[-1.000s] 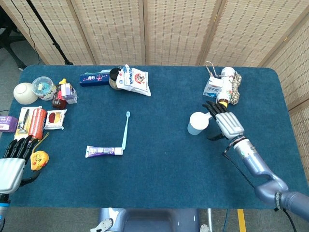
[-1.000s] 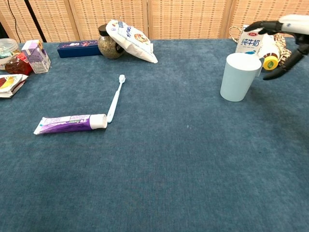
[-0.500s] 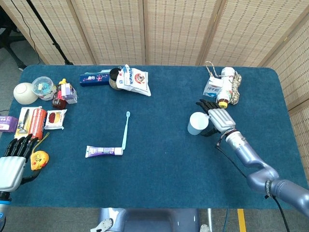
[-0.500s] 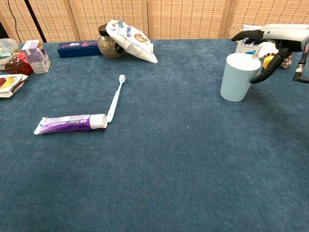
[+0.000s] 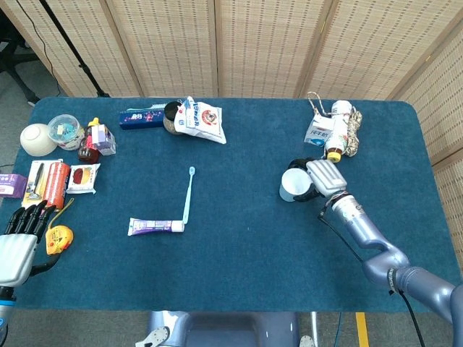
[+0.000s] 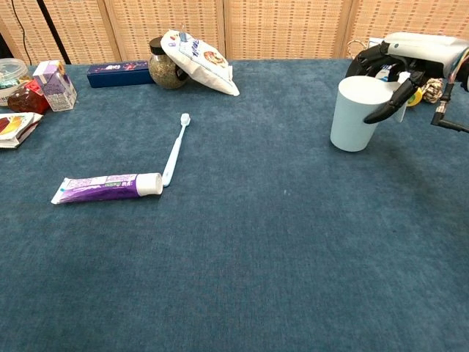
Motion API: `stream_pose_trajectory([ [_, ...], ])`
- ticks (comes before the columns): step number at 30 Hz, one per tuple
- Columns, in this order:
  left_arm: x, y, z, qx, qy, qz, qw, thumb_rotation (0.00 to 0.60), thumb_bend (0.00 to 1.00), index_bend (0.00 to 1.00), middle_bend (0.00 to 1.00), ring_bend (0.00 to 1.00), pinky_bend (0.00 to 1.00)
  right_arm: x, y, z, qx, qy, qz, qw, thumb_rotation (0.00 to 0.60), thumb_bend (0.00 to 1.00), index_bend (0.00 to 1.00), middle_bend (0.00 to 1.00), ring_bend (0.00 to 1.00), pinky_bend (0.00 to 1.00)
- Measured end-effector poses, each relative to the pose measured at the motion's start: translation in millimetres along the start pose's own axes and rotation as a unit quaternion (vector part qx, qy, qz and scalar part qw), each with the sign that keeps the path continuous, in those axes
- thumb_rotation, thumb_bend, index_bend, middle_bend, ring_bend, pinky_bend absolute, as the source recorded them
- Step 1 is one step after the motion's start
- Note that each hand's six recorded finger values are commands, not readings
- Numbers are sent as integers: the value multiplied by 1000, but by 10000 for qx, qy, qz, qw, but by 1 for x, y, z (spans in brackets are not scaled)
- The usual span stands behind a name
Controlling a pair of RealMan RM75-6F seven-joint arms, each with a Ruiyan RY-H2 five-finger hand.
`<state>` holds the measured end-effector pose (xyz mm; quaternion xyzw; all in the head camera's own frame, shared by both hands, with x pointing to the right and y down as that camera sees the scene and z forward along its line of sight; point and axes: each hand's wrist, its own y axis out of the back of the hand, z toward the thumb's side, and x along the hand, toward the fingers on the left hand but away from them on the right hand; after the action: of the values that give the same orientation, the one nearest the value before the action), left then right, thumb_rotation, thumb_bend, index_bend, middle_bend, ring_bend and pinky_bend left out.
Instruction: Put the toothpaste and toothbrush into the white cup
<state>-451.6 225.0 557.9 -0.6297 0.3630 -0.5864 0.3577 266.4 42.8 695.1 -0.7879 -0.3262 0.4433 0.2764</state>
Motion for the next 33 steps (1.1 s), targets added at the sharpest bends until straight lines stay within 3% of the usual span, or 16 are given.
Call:
stream_pose_trajectory([
  [9,-1,-2,2,11,-44,-48,10000,600,190,0,0,0,0,16,-2,54,145,890,72,9959,600,255,476,445,359,608],
  [19,-2,1,-1,-59,-35,-39,10000,600,190,0,0,0,0,9,-36,147,525,1727,448,9826,600,263,477,445,359,608],
  [25,-1,3,-3,-125,-44,-53,9999,600,190,0,0,0,0,2,-50,191,670,2025,502,9757,600,263,477,445,359,608],
  [33,-2,5,-7,-210,-69,-80,9997,600,190,0,0,0,0,-3,-69,218,911,2072,560,9724,600,263,476,445,359,608],
])
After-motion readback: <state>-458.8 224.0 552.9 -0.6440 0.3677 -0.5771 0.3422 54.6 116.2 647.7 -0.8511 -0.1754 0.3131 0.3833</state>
